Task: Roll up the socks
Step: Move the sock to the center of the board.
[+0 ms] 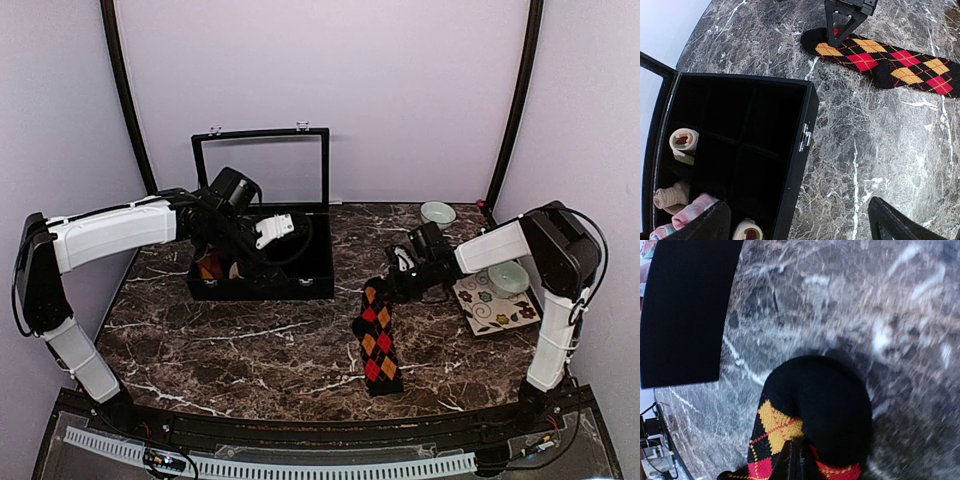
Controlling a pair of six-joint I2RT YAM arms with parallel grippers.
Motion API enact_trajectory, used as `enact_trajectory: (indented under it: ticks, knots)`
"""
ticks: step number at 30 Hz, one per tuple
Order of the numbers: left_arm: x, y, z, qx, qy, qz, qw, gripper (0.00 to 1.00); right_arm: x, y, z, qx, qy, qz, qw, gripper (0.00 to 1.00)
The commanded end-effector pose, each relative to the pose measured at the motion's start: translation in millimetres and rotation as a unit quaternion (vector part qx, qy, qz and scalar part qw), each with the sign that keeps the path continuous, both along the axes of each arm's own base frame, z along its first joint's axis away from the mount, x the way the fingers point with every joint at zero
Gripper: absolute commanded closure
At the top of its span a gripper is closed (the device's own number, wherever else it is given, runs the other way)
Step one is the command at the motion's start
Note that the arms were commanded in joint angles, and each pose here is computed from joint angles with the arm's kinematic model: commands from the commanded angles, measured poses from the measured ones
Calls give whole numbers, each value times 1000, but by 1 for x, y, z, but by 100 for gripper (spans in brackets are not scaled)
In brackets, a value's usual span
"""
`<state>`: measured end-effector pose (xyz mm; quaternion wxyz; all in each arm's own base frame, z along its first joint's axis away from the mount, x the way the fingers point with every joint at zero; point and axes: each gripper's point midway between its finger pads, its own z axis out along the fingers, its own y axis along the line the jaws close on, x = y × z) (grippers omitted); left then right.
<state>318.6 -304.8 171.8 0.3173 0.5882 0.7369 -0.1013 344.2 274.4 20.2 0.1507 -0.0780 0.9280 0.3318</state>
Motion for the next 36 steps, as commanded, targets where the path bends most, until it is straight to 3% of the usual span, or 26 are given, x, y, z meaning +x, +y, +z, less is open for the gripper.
enact_trajectory:
  ticks: [1,4,7,13,17,23,36]
  knots:
    - [-7,8,11,-22,12,-15,1000,1,15,-11,-16,-47,-3,-11,999,100]
    - [-8,12,10,-16,5,-15,1000,1,33,-26,-18,-77,-25,-79,994,100]
    - [-9,16,8,-15,-4,-10,1000,1,53,-28,-2,-51,-59,-142,987,100]
    - [-14,20,6,-13,2,-8,1000,1,76,-1,23,-20,-91,-183,979,100]
    - [-14,28,5,-13,15,2,1000,1,71,11,47,8,-115,-168,979,81]
    - [-7,55,-2,-7,42,46,998,1,35,2,61,-17,-129,-129,983,69]
    - [-10,64,-4,-15,45,42,998,1,-105,12,43,-83,-129,-37,987,73]
